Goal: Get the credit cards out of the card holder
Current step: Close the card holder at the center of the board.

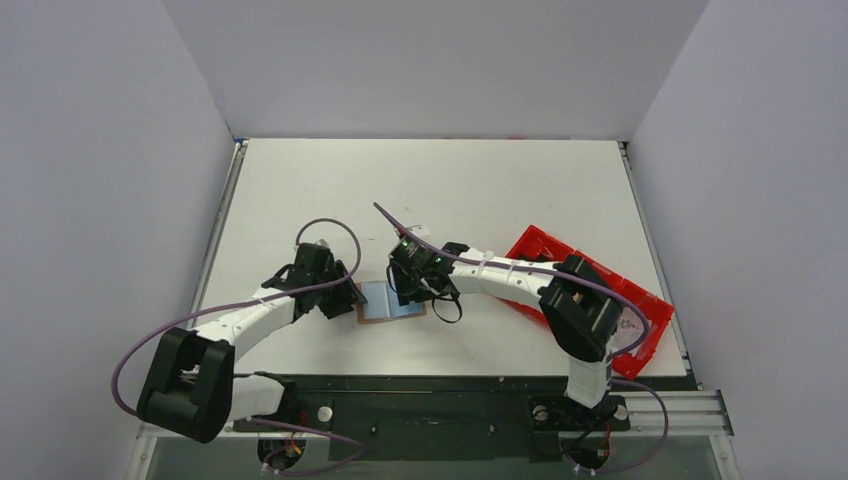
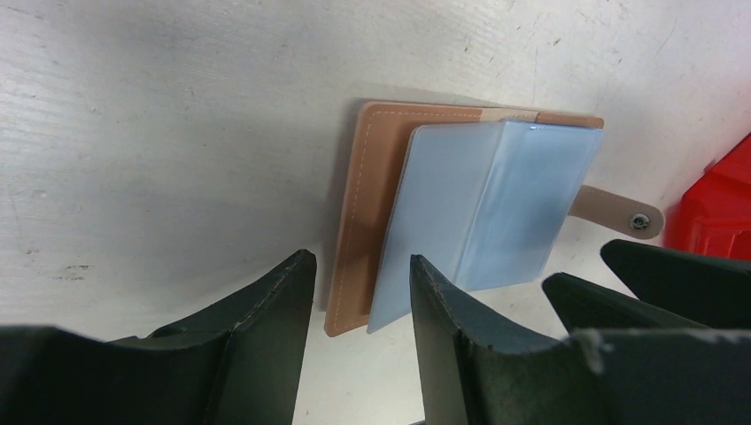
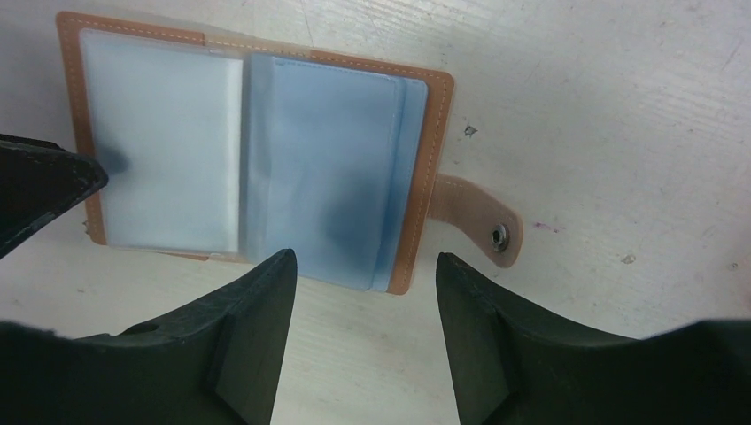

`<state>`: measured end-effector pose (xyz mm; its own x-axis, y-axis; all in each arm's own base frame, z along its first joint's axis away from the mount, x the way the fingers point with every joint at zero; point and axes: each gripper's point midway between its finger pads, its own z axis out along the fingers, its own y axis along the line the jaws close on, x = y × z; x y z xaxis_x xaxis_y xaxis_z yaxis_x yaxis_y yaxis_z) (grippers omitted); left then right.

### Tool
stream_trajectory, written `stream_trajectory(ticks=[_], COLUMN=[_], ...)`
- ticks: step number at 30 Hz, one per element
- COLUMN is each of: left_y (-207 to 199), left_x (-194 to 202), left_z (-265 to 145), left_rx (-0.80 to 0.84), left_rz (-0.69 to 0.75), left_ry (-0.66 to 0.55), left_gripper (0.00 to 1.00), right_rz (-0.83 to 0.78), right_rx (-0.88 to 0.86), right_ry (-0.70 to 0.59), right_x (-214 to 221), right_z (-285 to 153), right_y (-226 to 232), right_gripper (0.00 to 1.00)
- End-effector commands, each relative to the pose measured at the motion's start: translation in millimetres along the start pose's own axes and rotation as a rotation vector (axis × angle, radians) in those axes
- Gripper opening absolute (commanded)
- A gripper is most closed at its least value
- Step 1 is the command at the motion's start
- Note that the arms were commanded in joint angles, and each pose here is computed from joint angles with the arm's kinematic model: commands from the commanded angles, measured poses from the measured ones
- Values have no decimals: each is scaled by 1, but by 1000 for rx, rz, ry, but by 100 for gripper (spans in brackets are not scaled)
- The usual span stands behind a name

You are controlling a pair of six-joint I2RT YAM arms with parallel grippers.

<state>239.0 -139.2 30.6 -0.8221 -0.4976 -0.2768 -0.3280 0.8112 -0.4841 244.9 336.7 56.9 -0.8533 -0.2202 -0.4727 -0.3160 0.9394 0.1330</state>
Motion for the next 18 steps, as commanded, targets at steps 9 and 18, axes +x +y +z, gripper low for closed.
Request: stream_trajectory(ticks=[9,18], left_y=[-17,-27], left_x=[-2,-3], left_z=[14,10], left_rx=[84,124], left_rz=[-2,-3], left_ry=[7,15], left_gripper=[38,27], right_rz=[-26,-23], right_rx=[-2,-8], right_ry=[-8,16], right_x=[1,8], right_z=[22,32], right_y=[4,2], right_gripper=[55,53])
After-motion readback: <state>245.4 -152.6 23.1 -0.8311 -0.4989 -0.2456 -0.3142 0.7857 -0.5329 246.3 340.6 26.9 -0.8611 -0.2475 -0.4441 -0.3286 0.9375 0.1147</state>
